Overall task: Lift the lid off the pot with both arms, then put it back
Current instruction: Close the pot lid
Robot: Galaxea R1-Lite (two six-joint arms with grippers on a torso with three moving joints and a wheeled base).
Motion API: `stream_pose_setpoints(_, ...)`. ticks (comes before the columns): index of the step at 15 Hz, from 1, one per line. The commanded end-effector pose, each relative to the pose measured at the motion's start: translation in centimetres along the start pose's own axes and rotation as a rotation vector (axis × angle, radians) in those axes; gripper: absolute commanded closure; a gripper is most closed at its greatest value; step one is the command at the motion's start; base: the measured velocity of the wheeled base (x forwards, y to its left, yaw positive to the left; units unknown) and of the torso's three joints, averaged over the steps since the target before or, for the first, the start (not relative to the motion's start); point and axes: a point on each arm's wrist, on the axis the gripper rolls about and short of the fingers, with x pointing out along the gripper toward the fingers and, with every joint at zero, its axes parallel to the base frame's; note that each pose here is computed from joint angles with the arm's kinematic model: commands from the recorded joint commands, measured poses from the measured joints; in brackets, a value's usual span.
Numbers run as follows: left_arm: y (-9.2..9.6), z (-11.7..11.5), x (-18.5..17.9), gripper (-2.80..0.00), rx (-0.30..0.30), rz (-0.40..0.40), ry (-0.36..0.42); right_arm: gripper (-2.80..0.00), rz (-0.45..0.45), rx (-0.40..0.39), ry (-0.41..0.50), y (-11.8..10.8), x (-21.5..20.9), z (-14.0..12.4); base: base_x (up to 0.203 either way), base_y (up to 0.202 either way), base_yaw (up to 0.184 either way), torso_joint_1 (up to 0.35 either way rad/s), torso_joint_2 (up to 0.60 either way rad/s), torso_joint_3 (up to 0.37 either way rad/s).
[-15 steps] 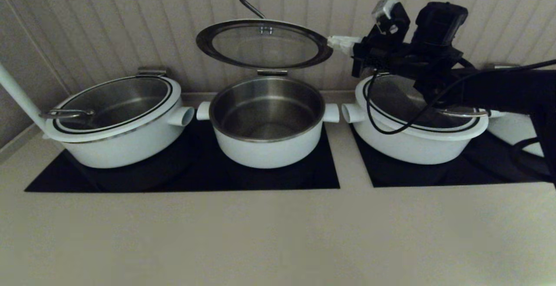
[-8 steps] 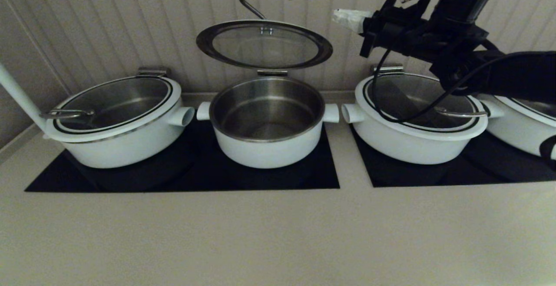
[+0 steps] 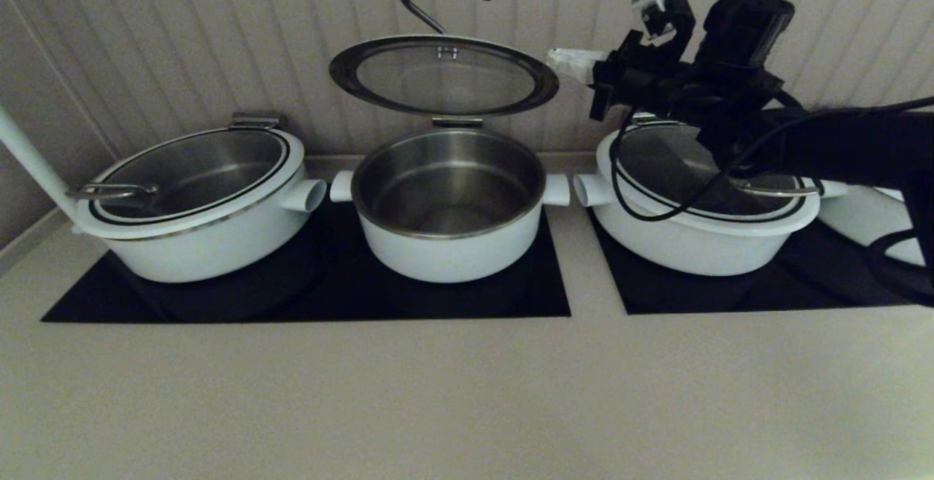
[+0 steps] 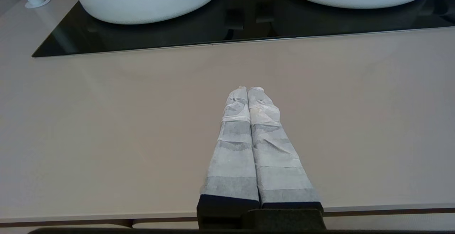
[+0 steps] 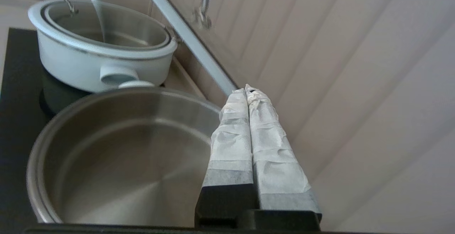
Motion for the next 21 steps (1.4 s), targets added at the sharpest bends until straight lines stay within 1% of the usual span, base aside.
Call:
stream_pose_setpoints(1, 0.0, 0.0, 0.0, 0.00, 0.000, 0.000, 0.000, 0.00, 0.007, 0.011, 0.013, 0.3, 0.5, -2.3, 0.000, 0.000, 0.000, 0.000, 0.00, 0.000)
stream_pose_setpoints(9, 0.0, 0.0, 0.0, 0.00, 0.000, 0.000, 0.001, 0.00, 0.011, 0.006, 0.005, 0.4, 0.6, -2.1, 0.000, 0.000, 0.000, 0.000, 0.00, 0.000)
stream_pose_setpoints(12, 0.0, 0.0, 0.0, 0.00, 0.000, 0.000, 0.000, 0.00, 0.037, 0.010, -0.012, 1.4, 1.4, -1.6, 0.000, 0.000, 0.000, 0.000, 0.00, 0.000)
stream_pose_setpoints(21, 0.0, 0.0, 0.0, 0.00, 0.000, 0.000, 0.001, 0.00, 0.078, 0.020, -0.034, 3.1, 2.9, -1.2, 0.000, 0.000, 0.000, 0.000, 0.00, 0.000)
